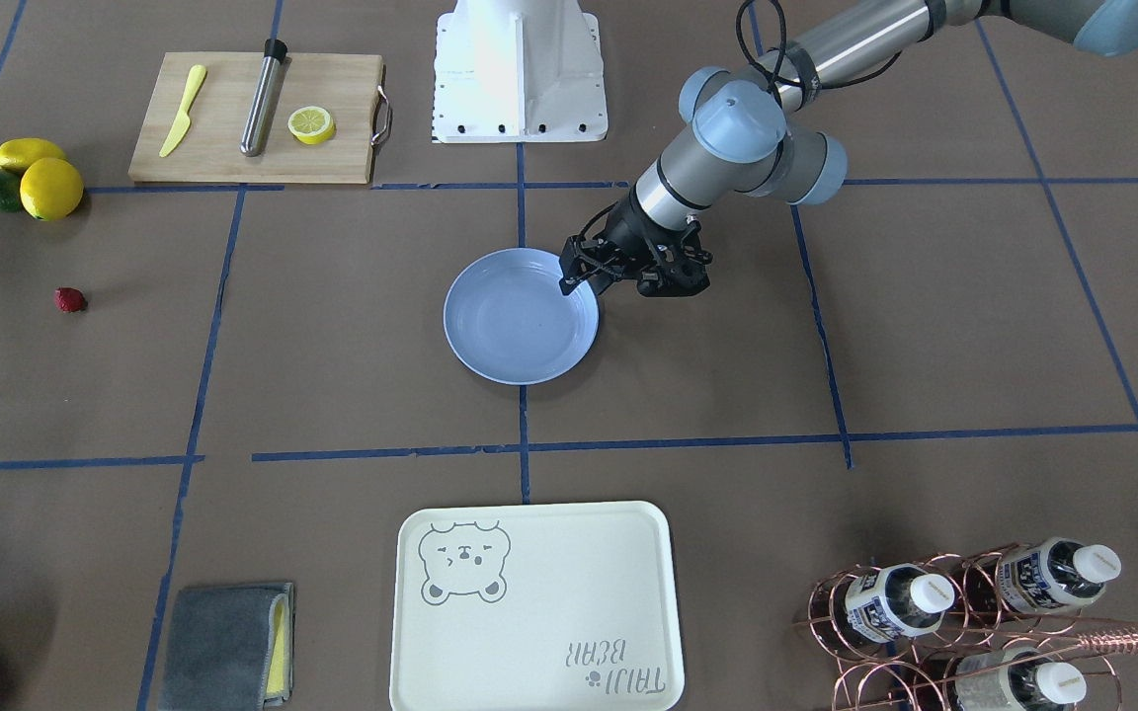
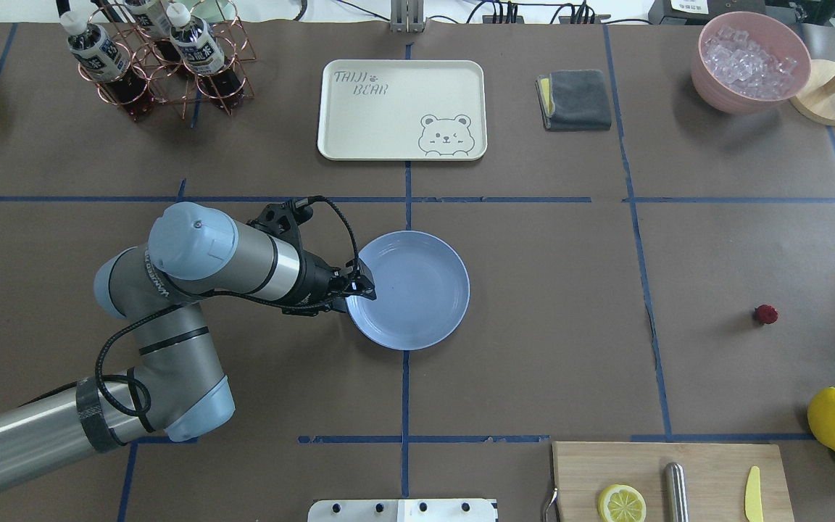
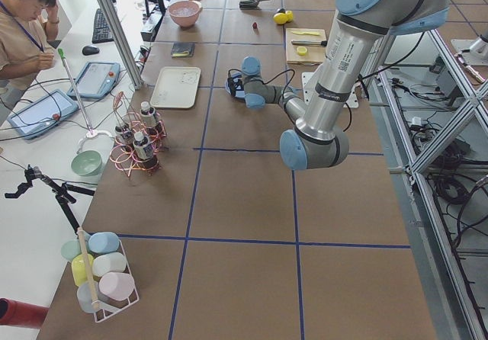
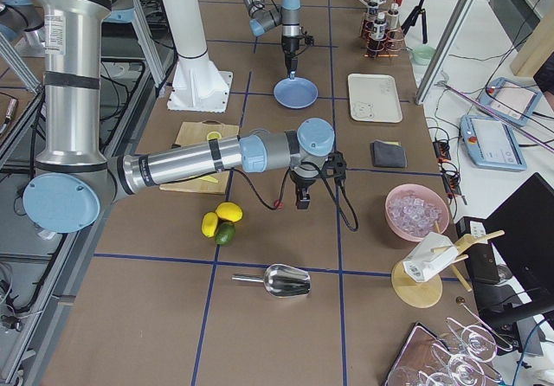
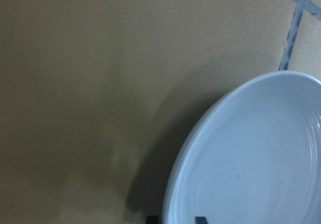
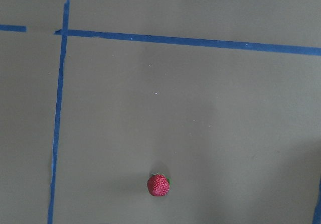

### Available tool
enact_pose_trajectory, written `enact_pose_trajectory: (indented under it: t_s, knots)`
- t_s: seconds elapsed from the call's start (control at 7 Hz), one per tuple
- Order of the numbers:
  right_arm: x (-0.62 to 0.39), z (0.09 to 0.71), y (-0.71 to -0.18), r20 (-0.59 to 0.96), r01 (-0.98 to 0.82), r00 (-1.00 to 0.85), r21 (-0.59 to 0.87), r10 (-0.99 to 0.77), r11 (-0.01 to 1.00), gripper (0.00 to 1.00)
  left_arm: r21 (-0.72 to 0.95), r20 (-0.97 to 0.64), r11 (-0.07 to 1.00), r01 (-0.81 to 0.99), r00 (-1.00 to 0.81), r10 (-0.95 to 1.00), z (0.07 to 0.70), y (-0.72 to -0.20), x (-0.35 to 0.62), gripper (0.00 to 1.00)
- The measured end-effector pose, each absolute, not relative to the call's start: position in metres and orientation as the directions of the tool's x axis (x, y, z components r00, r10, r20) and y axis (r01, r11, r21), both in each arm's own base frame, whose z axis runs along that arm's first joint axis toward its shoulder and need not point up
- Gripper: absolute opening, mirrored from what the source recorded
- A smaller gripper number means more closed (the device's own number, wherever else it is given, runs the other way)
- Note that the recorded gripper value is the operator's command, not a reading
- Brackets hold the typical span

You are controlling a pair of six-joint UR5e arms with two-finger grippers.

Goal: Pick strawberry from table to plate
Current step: 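Release the plate with the left gripper while the right gripper grasps the strawberry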

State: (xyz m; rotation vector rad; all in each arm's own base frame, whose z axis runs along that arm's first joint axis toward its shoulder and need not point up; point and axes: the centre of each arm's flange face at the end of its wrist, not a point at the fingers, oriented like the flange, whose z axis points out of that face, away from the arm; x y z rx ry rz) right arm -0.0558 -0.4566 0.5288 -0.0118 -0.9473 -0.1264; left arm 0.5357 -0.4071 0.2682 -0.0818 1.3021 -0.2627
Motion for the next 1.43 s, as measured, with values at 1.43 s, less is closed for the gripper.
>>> enact_pose_trajectory:
  t_s: [1.43]
  knots:
    - [-0.239, 0.594, -0.391, 0.682, -0.009, 0.73, 0.058, -0.033, 0.998, 0.77, -0.187, -0.954, 0.962, 0.201, 0.196, -0.226, 0.25, -0.411, 0.518, 0.99]
